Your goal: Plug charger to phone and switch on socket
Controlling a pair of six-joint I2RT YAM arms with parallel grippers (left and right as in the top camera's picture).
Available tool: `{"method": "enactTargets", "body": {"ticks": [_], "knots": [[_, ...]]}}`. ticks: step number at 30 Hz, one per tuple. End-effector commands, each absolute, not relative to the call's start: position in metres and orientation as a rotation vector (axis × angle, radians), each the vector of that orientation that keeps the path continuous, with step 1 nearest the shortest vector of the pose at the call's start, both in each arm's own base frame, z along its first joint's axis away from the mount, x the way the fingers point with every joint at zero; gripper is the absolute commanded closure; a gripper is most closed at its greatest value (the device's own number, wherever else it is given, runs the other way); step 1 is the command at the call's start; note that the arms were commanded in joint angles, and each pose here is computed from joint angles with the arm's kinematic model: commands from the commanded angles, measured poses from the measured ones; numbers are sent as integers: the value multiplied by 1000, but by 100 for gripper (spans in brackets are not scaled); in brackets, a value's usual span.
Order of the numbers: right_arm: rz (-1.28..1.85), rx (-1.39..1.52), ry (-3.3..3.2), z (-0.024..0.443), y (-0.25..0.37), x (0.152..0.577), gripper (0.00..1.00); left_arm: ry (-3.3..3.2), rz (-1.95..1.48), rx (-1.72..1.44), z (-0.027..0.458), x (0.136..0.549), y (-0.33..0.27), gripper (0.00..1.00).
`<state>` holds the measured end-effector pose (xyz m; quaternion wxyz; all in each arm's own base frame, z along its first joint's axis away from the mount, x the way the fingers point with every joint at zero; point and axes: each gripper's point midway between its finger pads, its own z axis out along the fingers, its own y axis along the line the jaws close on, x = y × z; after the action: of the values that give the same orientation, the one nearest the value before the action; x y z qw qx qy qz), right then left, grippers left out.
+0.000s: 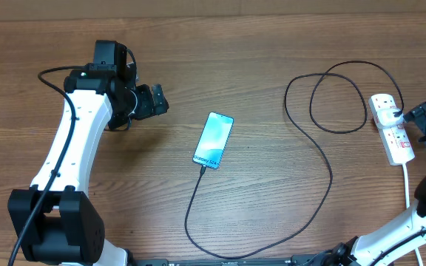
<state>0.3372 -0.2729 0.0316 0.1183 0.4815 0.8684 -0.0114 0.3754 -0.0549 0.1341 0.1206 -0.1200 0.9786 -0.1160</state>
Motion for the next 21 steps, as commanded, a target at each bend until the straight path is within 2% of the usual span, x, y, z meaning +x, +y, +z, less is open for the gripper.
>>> {"method": "enactTargets", "body": {"ticks": [1,9,21], "knots": [[-32,1382,2566,28,-270,335,0,2846,-327,-329,138,375,-52,0],[-20,1406,2607,8,-265,328,0,2846,-327,-329,138,375,-52,1],[-10,1419,2633,5,-260,323,0,2846,-327,-329,138,375,-52,0]]}}
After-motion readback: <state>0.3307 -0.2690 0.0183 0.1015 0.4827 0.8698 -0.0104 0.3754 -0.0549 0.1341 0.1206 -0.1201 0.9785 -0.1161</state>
